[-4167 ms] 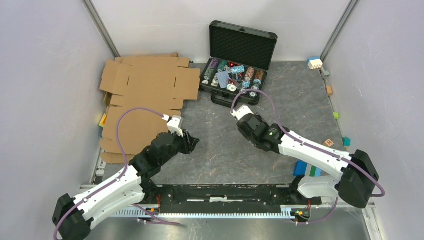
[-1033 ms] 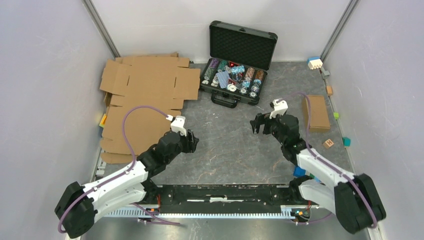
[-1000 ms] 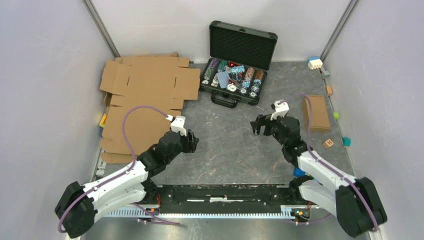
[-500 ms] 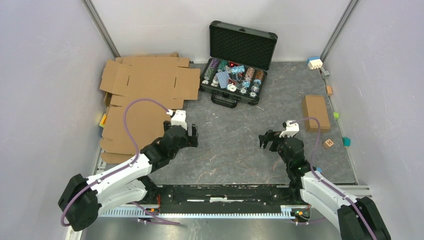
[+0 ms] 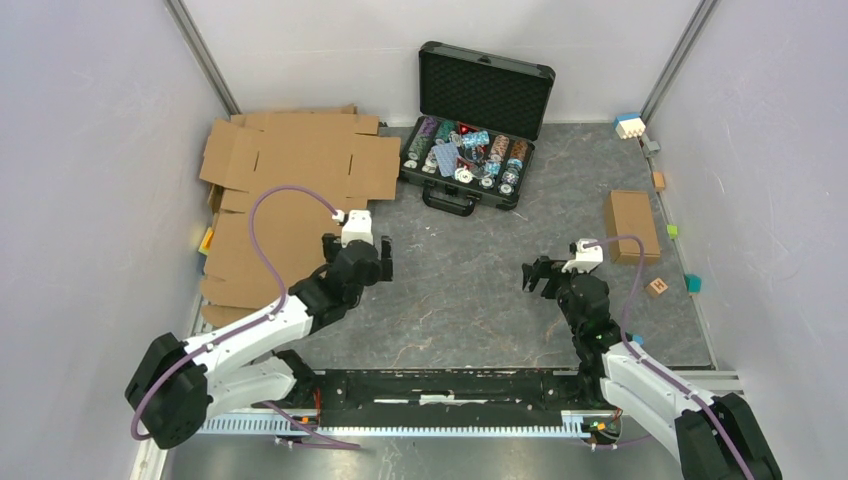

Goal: Fold the paper box

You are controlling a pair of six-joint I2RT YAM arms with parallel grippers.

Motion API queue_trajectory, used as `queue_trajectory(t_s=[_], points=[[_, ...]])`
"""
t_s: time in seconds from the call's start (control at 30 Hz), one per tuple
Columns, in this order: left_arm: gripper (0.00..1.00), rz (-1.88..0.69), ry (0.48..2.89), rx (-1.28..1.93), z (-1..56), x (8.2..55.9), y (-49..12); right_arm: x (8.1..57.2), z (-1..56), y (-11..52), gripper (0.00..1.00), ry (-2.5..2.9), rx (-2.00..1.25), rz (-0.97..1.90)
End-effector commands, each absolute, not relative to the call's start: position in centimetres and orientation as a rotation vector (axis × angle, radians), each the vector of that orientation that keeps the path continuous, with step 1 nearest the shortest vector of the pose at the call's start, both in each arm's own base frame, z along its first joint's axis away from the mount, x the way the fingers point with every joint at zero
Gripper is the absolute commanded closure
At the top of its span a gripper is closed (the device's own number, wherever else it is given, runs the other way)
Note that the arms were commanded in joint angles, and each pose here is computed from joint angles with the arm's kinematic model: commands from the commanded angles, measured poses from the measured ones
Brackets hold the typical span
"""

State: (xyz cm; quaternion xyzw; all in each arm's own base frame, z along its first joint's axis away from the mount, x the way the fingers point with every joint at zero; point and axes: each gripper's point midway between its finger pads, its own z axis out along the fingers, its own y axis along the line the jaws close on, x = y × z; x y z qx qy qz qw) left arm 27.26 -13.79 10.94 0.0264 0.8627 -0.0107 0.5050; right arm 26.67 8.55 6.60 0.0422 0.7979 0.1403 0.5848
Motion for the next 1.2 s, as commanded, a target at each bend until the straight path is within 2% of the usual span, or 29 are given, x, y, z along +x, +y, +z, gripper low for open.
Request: queue_trajectory(t_s=[0.0, 0.23, 0.43, 0.47, 0.57, 0.7, 0.87, 1.0, 1.17], points=[[0.0, -0.019, 1.91, 0.046, 13.9, 29.1, -13.0, 27.0, 6.6, 4.7, 0.02, 1.802, 0.115, 0.079], [0.0, 0.047, 1.752, -0.095, 16.7, 32.5, -7.8, 27.9, 10.5, 2.7, 0.02, 1.611, -0.03, -0.121], [0.0, 0.107, 1.718, -0.202, 15.2, 34.8, -2.8, 27.0, 11.3, -1.9, 0.07, 1.506, -0.05, -0.367], [0.0, 0.117, 1.718, -0.216, 15.0, 34.9, -1.7, 27.3, 10.6, -1.9, 0.02, 1.536, -0.093, -0.397], [0.0, 0.134, 1.683, -0.241, 13.2, 35.2, 0.5, 27.5, 11.0, -2.4, 0.02, 1.513, -0.073, -0.431], [0.0, 0.136, 1.744, -0.229, 11.0, 36.1, 0.7, 26.5, 11.0, -3.6, 0.02, 1.499, 0.004, -0.456], [0.04, 0.162, 1.809, -0.139, 10.3, 38.1, 0.4, 28.8, 9.1, -3.5, 0.02, 1.597, -0.001, -0.432], [0.06, 0.123, 1.784, -0.091, 10.6, 37.7, -0.3, 28.4, 9.4, -3.7, 0.02, 1.581, 0.009, -0.435], [0.0, 0.08, 1.751, -0.215, 12.2, 36.1, 0.1, 27.9, 9.7, -3.8, 0.02, 1.563, 0.013, -0.437]])
